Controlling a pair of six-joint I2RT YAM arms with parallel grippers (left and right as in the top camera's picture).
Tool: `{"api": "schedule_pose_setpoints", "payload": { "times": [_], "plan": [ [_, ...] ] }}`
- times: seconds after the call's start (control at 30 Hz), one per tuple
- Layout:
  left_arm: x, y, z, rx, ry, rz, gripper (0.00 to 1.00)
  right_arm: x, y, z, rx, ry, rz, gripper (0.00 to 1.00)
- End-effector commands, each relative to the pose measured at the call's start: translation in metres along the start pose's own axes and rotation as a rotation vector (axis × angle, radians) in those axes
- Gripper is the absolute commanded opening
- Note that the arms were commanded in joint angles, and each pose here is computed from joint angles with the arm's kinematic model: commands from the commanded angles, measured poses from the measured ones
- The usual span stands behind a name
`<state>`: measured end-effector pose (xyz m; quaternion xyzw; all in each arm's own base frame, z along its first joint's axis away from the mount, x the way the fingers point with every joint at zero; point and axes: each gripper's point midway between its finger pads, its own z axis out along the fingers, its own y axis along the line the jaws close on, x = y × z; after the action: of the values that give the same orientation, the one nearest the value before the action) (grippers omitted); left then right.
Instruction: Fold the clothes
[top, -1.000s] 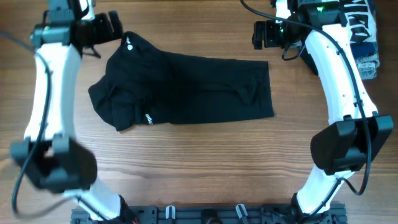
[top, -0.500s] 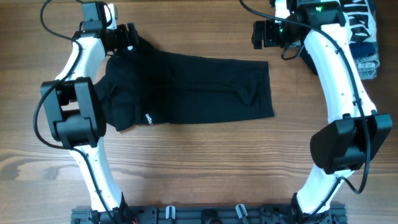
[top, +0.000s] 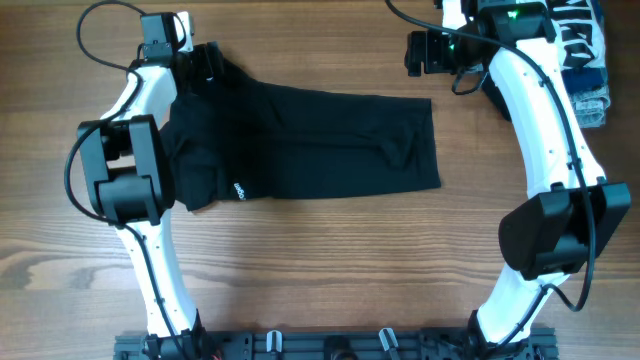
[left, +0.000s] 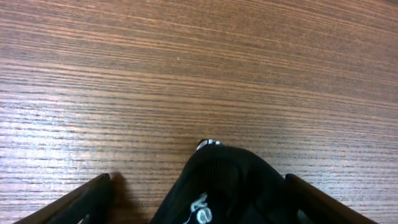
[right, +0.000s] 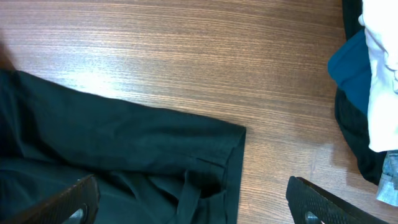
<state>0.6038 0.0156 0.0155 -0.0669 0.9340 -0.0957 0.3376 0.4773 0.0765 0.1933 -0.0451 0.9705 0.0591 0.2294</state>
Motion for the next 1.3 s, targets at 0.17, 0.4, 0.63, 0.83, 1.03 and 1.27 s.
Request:
{"api": "schedule_pose_setpoints", "payload": {
  "times": [0.17, 0.4, 0.63, 0.83, 1.03, 1.27],
  "plan": [
    [0.009, -0.015, 0.015, -0.045, 0.005, 0.045, 0.47, -0.003, -0.003, 0.008, 0.007, -0.002, 0.001, 0.94],
    [-0.007, -0.011, 0.002, -0.090, -0.036, 0.047, 0.12, -0.010, -0.001, 0.008, -0.002, -0.029, 0.023, 0.93],
    [-0.060, -0.019, -0.058, -0.131, -0.157, 0.055, 0.06, -0.014, 0.001, 0.009, -0.011, -0.044, 0.022, 0.87],
    [-0.064, -0.031, -0.123, -0.132, -0.107, 0.025, 0.04, -0.018, 0.004, 0.014, -0.034, -0.059, 0.026, 0.81],
    [-0.021, -0.032, -0.167, -0.156, 0.086, 0.002, 0.04, -0.005, 0.005, 0.055, -0.059, 0.023, 0.085, 0.60],
    [0.031, -0.032, -0.186, -0.162, 0.303, -0.070, 0.04, 0.016, 0.003, 0.112, -0.068, 0.122, 0.095, 0.73]
  ]
}}
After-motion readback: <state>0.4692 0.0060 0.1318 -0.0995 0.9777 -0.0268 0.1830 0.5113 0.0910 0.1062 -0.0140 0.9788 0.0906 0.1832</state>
